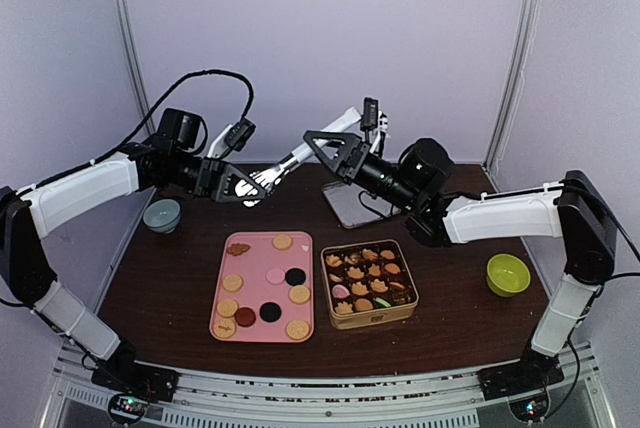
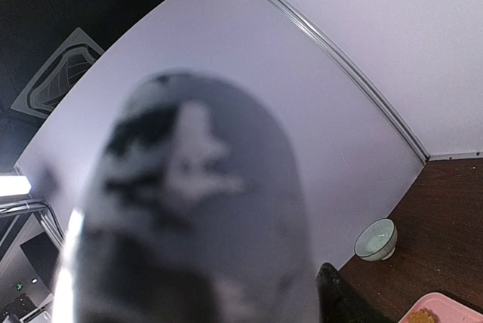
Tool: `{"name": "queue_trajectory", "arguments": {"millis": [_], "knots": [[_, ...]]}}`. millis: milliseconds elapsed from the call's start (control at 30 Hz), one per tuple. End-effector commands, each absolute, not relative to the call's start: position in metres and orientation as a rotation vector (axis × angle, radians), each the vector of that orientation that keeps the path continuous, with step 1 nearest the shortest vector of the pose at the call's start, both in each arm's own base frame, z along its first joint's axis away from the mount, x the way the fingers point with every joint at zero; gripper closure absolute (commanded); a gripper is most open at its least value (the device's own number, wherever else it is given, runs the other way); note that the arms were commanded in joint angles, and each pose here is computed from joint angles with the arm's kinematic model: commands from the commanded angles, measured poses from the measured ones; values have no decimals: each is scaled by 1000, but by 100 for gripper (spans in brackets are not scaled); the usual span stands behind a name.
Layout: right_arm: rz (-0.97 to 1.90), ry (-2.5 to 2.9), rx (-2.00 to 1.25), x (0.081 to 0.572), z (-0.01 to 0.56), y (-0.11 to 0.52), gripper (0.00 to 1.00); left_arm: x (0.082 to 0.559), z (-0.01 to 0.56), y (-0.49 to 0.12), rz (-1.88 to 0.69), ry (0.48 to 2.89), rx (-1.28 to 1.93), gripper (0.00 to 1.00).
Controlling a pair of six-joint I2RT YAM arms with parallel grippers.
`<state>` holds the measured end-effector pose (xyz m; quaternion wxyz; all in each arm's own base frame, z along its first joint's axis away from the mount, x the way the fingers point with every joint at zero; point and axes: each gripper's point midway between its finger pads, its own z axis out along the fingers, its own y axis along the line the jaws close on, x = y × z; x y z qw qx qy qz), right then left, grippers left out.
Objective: Pack the cookies
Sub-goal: Pass from the left arm to the right
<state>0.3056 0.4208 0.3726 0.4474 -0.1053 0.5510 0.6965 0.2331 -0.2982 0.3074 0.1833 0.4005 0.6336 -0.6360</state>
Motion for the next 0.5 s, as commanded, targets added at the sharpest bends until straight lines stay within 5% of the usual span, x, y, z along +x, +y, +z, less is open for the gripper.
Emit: {"name": "queue_trajectory", "arguments": {"millis": [0,267,467], "knots": [[1754,1323,-307,294,389,424,42,218,321,-298,-1824,1690,1210,100],[1690,1344,-315,296,392,427,54,214,317,-297,-1821,1689,1235,97],[1449,1454,-352,291,373,416,60,222,302,-288,-1575,1824,1309,51]]}}
